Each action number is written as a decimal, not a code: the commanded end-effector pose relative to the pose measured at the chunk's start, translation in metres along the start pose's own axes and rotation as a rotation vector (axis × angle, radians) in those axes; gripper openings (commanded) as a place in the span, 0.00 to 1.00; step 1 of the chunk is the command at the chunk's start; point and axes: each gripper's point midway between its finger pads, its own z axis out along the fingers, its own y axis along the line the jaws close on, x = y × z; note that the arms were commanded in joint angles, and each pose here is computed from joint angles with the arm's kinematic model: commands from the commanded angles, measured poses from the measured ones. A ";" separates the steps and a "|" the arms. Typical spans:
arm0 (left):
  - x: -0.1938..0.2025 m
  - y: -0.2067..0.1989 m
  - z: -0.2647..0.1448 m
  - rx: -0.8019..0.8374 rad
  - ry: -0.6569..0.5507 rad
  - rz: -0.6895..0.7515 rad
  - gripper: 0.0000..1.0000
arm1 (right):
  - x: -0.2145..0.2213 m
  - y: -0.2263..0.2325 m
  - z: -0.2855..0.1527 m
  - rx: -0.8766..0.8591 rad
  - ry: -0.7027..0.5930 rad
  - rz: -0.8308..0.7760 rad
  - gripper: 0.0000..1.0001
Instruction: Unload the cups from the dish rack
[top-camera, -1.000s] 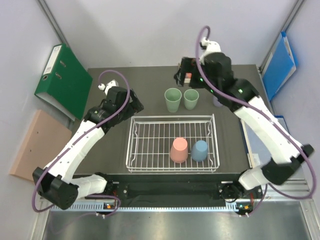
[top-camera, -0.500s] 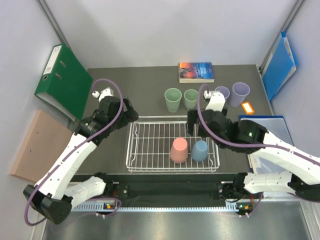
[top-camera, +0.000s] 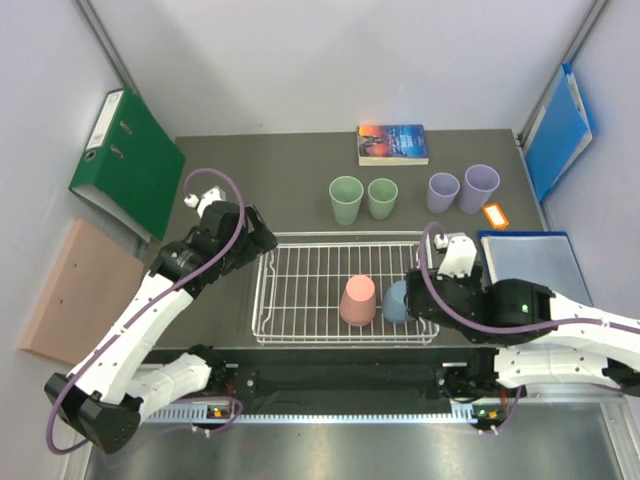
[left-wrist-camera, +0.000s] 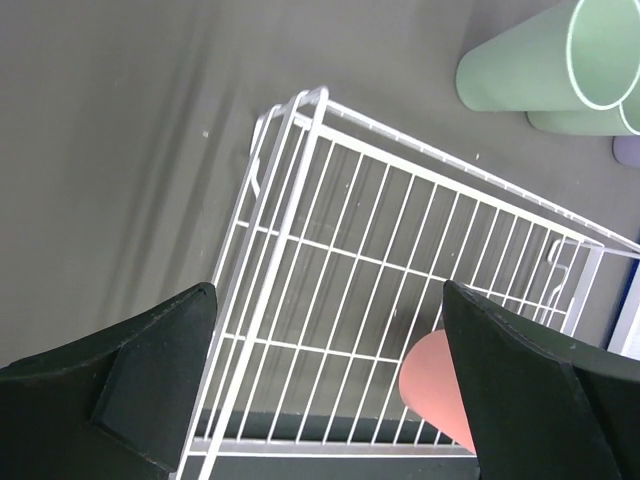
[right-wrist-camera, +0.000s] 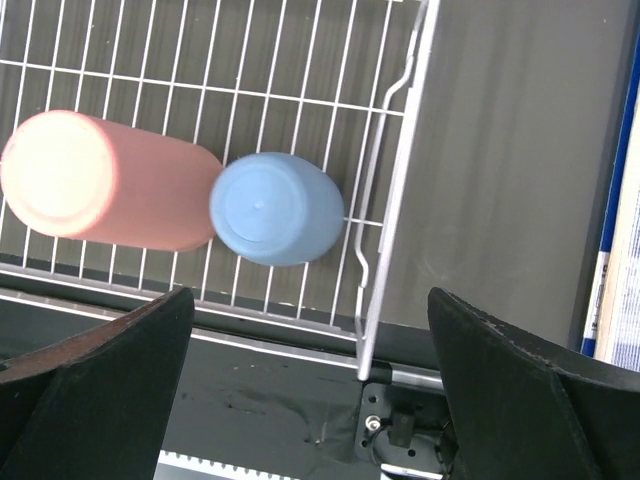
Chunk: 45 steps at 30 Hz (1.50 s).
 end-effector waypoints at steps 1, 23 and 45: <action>-0.001 0.006 -0.005 -0.045 -0.011 -0.056 0.99 | 0.002 -0.008 -0.002 -0.025 -0.029 0.024 1.00; -0.007 -0.016 -0.019 0.045 0.006 -0.001 0.99 | 0.007 0.053 0.036 -0.039 0.007 -0.107 1.00; -0.001 -0.013 -0.014 0.033 0.016 -0.004 0.99 | 0.017 0.032 0.083 -0.007 0.092 -0.095 0.93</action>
